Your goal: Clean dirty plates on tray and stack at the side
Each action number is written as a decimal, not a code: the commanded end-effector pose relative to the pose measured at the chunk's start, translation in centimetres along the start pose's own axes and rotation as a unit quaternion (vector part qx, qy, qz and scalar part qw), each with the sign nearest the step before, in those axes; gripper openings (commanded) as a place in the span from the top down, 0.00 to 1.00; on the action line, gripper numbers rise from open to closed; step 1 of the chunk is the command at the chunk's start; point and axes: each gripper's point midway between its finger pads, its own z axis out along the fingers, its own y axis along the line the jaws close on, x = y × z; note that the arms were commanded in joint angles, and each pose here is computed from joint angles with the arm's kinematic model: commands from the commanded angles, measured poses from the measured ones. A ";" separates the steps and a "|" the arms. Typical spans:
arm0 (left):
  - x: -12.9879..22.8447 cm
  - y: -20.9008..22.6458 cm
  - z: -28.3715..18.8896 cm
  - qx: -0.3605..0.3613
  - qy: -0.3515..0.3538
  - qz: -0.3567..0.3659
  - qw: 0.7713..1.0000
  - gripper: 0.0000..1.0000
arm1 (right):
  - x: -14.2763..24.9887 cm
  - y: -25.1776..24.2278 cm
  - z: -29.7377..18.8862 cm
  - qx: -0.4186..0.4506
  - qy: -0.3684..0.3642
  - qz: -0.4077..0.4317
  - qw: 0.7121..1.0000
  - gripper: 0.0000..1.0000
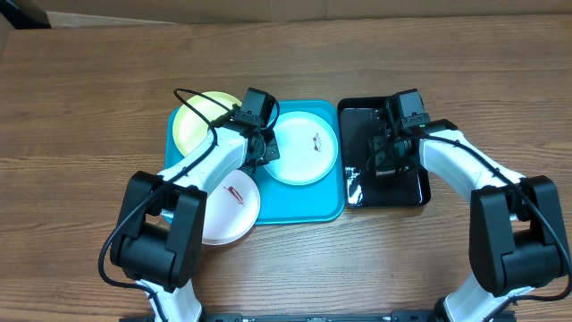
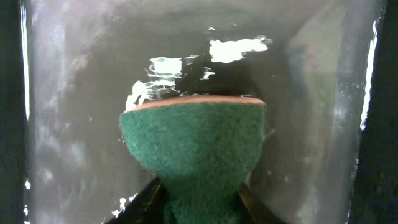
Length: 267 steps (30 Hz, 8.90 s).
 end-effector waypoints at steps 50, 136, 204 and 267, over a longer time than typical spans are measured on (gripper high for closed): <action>0.7 1.9 0.3 -0.038 0.012 0.001 0.999 0.96 | -4.1 2.3 -12.5 -0.057 -0.085 0.010 0.995 0.96; 0.5 2.7 -0.5 -0.058 0.003 -0.035 0.998 0.96 | -6.5 16.1 -2.8 0.002 -0.133 -0.116 0.984 0.96; 0.5 2.7 -0.5 -0.059 0.002 -0.027 0.998 0.96 | -3.7 4.0 -6.8 -0.161 0.067 0.053 0.983 0.96; 0.6 2.7 -0.5 -0.059 0.004 -0.022 0.998 0.96 | -1.7 23.4 -1.5 -0.498 0.112 0.038 0.859 0.96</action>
